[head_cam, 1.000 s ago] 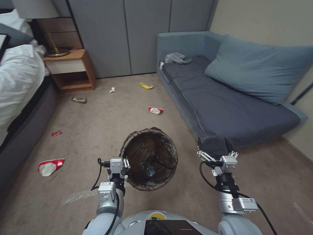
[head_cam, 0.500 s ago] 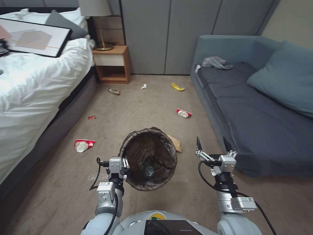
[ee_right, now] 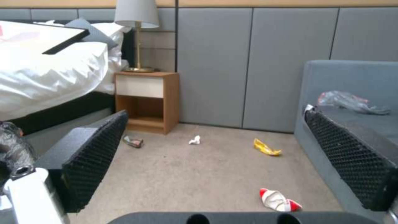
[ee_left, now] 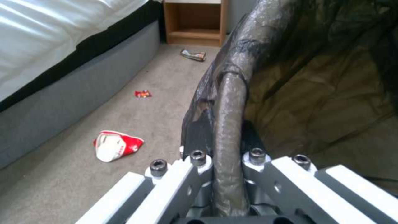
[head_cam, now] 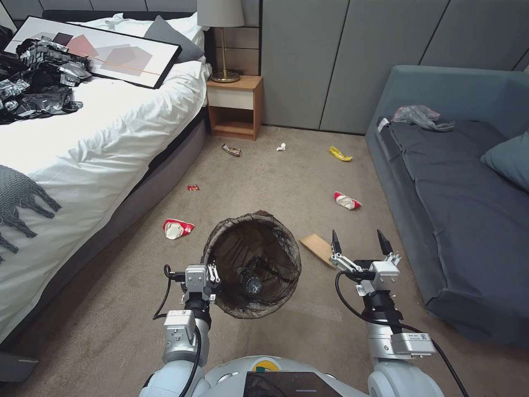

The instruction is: Pick up the trash bin, then pick up the garbage from the floor and place it into the trash bin.

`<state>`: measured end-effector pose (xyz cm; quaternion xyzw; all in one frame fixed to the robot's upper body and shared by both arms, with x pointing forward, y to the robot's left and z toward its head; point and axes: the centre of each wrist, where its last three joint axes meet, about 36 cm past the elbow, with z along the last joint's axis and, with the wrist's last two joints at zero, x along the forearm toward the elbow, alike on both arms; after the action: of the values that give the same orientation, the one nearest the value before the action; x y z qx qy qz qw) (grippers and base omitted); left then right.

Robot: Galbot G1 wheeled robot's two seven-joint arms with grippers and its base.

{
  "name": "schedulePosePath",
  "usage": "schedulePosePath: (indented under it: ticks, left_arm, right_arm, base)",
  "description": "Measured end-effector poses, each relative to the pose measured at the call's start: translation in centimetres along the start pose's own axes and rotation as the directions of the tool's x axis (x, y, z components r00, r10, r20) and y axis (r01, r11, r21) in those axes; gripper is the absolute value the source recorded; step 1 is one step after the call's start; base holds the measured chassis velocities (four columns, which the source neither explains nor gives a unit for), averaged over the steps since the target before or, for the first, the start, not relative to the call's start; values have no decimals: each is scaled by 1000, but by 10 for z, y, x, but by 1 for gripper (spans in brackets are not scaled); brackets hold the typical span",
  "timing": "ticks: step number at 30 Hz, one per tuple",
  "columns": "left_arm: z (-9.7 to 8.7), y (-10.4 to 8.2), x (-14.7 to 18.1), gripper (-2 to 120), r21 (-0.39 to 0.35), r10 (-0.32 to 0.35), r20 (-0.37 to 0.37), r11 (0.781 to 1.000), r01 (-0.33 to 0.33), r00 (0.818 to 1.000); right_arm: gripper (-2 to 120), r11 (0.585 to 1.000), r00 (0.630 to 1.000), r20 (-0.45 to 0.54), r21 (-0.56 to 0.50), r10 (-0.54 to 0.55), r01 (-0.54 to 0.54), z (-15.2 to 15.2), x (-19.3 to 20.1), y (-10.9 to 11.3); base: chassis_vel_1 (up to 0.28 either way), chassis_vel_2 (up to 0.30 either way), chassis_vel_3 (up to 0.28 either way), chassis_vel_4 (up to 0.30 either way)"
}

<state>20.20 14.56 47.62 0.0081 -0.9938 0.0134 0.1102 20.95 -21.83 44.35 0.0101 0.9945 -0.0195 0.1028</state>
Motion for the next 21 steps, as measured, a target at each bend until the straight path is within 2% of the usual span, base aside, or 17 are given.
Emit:
schedulePosePath:
  ticks: [21]
  left_arm:
    - [2,-1,-1,0,-10,0,-1,1000,0,1000]
  right_arm:
    - [100,1000,1000,5,-2,-8,8,3,-2,-2]
  base:
    - [-8,13,10,-11]
